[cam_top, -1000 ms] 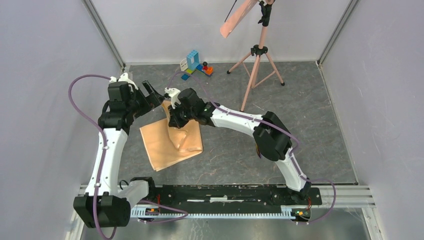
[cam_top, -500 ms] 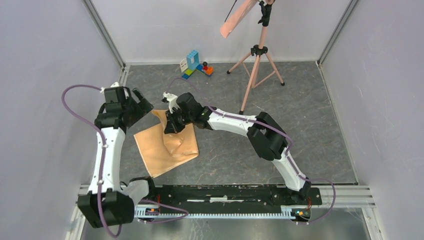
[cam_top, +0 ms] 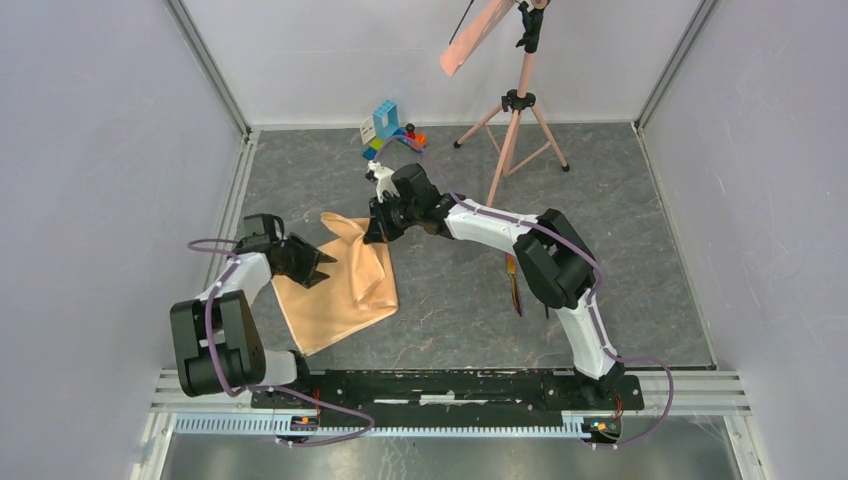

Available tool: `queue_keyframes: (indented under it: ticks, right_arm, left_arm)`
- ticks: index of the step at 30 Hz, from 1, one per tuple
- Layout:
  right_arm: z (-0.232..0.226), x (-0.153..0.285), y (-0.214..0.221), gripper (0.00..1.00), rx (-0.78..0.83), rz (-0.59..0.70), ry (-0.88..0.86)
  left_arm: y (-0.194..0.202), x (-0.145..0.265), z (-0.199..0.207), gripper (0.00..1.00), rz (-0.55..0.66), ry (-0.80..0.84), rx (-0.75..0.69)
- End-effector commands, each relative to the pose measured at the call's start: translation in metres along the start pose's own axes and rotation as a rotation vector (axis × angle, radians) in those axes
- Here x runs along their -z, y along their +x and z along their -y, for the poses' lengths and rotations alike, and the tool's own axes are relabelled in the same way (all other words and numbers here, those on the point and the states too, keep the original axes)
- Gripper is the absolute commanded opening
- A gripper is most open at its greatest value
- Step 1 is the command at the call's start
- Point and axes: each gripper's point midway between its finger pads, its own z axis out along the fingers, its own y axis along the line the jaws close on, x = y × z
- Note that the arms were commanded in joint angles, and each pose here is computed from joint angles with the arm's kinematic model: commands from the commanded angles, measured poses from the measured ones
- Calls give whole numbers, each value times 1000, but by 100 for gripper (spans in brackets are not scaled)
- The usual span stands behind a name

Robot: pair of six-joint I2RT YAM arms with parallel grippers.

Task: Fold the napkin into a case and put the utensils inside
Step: Fold the rectangle-folded napkin at the center of the board.

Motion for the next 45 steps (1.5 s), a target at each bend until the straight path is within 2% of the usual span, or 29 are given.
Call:
queue_keyframes:
  ticks: [1,9,14,18,22,24,27,32,35,39,45]
  right_arm:
    - [-27,29,-39,0,90,90,-56]
    - [-16,45,-59,0,120,94,-20]
    - [-8,55,-69,0,144,85,13]
    - [1,63,-72,0,157,72,56]
    - [2,67,-69,0,147,56,71]
    - [1,69,-67,0,136,50,74]
    - [-1,70,-62,0,127,38,74]
    - [-14,66,-54,0,131,19,53]
    - [-23,59,-52,0,135,15,39]
    - [-34,47,-48,0,125,2,15]
    - [-55,31,-39,0,125,-18,-40]
  left_arm:
    - [10,-25,27,52,-9,128,69]
    - [53,-75,49,52,-102,139,81]
    - [66,-96,69,51,-135,161,86]
    - [64,-94,88,52,-124,207,71]
    - [61,-72,98,59,-113,247,-8]
    - [58,-58,91,64,-129,236,-37]
    - [40,-35,64,65,-124,209,-22]
    - [-14,2,22,64,20,140,24]
    - [-24,-1,5,64,17,76,81]
    - [-23,-18,-11,54,-13,8,124]
    - [-29,-26,-40,55,22,-135,130]
